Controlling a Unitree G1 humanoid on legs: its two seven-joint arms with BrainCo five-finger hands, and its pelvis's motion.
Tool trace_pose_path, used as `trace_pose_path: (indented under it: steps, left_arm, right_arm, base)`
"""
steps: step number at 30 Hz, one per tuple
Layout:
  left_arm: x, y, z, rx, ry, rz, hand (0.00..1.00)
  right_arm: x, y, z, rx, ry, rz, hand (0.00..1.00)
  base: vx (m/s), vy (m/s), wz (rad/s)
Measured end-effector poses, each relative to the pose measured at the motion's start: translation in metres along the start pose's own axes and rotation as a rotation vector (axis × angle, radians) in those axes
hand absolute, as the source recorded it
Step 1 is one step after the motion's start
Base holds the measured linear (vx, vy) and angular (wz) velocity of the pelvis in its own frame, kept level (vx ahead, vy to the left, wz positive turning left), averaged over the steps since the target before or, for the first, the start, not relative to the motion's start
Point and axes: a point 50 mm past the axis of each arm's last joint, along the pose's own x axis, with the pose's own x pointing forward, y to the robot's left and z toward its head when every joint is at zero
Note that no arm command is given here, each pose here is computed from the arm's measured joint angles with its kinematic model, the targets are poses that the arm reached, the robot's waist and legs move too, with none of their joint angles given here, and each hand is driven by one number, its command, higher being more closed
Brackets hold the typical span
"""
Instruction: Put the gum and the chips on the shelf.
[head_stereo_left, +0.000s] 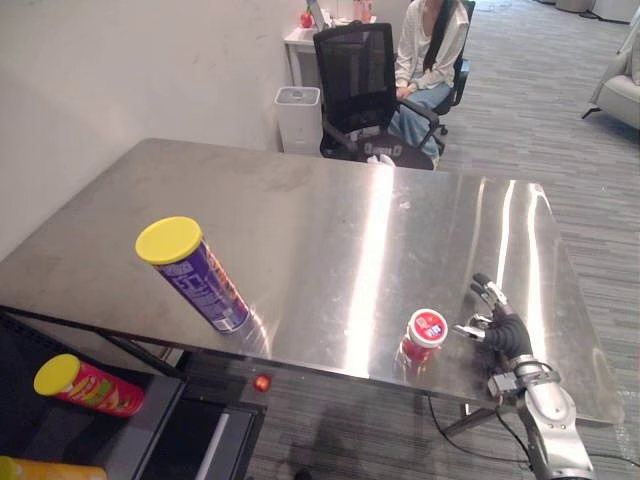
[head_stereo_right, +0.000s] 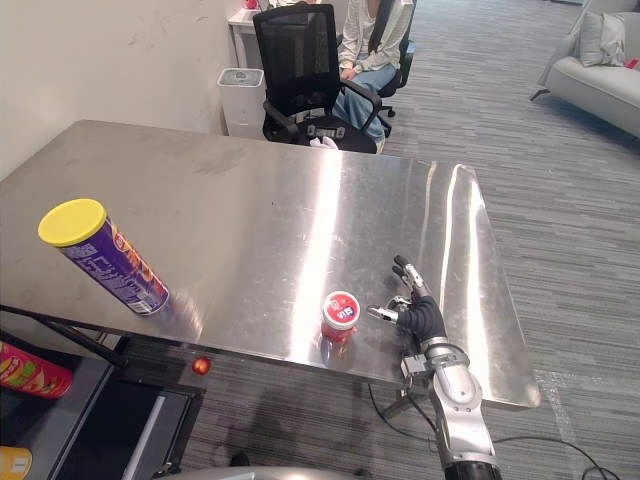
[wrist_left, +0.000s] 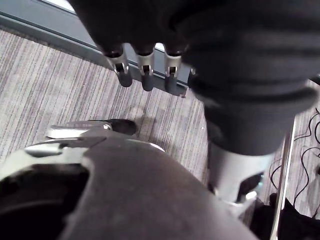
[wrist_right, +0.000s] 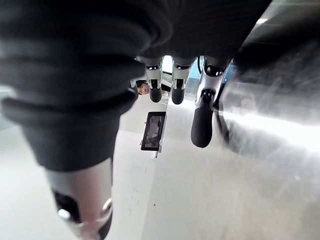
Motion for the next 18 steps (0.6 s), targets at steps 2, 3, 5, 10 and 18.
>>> trace_pose_path:
  steps: [2,3,5,10,18]
  left_arm:
    - [0.000,0.000,0.000,0.000,0.000,-0.001,0.00]
    - [0.000,0.000,0.000,0.000,0.000,-0.002,0.00]
    - [0.000,0.000,0.000,0.001,0.000,-0.002,0.00]
    - [0.000,0.001,0.000,0.007,0.000,-0.004,0.00]
    - [0.000,0.001,0.000,0.008,-0.002,-0.005,0.00]
  right_arm:
    - [-0.006,0.001,0.003,-0.006,-0.005,0.028,0.00]
    - [-0.008,0.001,0.003,-0.008,-0.004,0.034,0.00]
    - [-0.013,0.002,0.004,-0.012,-0.006,0.054,0.00]
    - [-0.019,0.010,0.008,-0.019,-0.009,0.140,0.00]
    - [-0.026,0.016,0.015,-0.057,-0.020,0.242,0.00]
  base:
    - [0.00,-0.017,-0.05]
    - [0.00,-0.012,-0.05]
    - [0.00,-0.008,-0.05]
    - [0.00,-0.012,-0.11]
    - [0.00,-0.002,0.00]
